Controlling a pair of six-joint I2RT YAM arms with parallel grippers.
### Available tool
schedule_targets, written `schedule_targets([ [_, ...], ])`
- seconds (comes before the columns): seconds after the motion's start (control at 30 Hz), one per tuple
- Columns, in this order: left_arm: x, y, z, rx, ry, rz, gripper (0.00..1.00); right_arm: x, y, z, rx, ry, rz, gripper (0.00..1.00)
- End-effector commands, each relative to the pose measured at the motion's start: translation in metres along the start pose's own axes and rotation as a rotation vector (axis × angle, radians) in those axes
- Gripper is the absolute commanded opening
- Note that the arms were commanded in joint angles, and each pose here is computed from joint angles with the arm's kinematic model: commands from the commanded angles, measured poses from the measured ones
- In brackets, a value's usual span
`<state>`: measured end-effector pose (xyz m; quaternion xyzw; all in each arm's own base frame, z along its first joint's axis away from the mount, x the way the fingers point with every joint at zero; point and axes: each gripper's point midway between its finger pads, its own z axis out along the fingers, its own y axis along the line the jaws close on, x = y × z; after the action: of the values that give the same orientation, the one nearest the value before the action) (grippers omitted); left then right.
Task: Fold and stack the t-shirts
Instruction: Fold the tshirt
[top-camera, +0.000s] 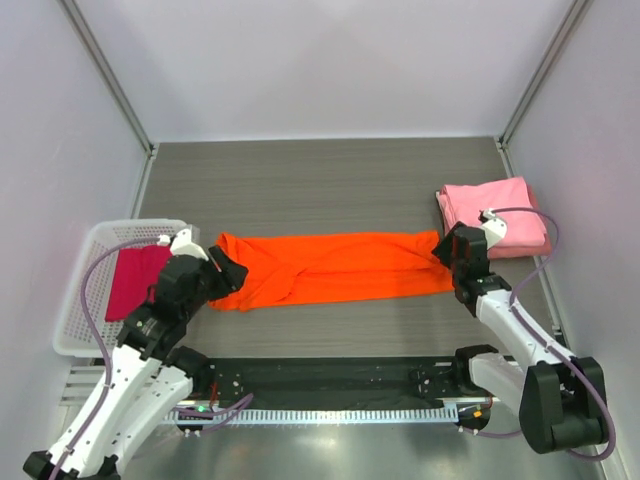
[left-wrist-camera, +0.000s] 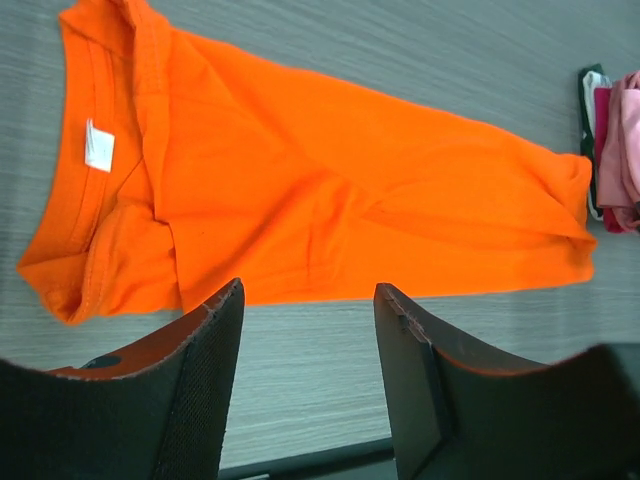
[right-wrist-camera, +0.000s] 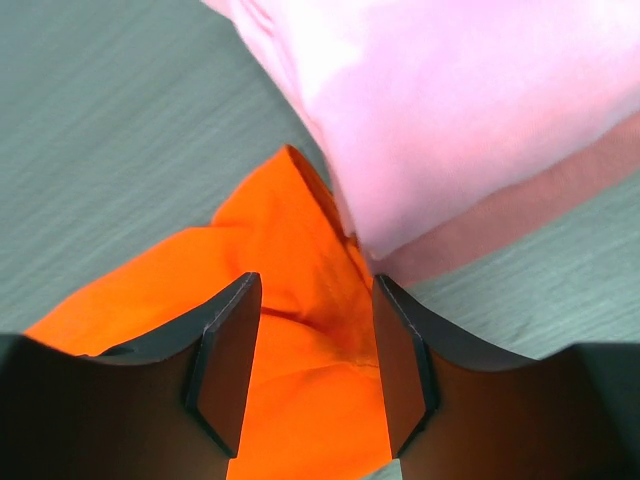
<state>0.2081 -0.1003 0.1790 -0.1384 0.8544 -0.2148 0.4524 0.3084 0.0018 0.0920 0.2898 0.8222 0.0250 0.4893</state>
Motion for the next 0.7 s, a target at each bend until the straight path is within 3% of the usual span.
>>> schedule_targets([
  [0.0,-0.009,-0.005,0.005,-0.023,-0.005,-0.016,0.56,-0.027,0.034,-0.006,-0.137,-0.087,0.015,0.54],
  [0.17,-0.013,-0.010,0.031,-0.073,0.042,-0.005,0.63,-0.012,0.058,0.003,-0.177,0.025,-0.053,0.51],
  [0.23,-0.019,-0.006,0.048,-0.127,0.035,-0.014,0.72,-0.015,0.061,0.010,-0.143,0.040,-0.073,0.48],
  [0.37,-0.045,-0.006,0.073,-0.204,0.006,-0.044,0.77,0.007,0.046,0.026,-0.018,0.129,-0.139,0.45],
  [0.53,-0.056,0.004,0.112,-0.248,0.027,-0.171,0.77,0.027,0.023,0.026,0.071,0.169,-0.153,0.38],
  [0.67,-0.049,0.023,0.142,-0.295,0.057,-0.256,0.76,0.051,0.016,0.018,0.058,0.246,-0.129,0.25],
])
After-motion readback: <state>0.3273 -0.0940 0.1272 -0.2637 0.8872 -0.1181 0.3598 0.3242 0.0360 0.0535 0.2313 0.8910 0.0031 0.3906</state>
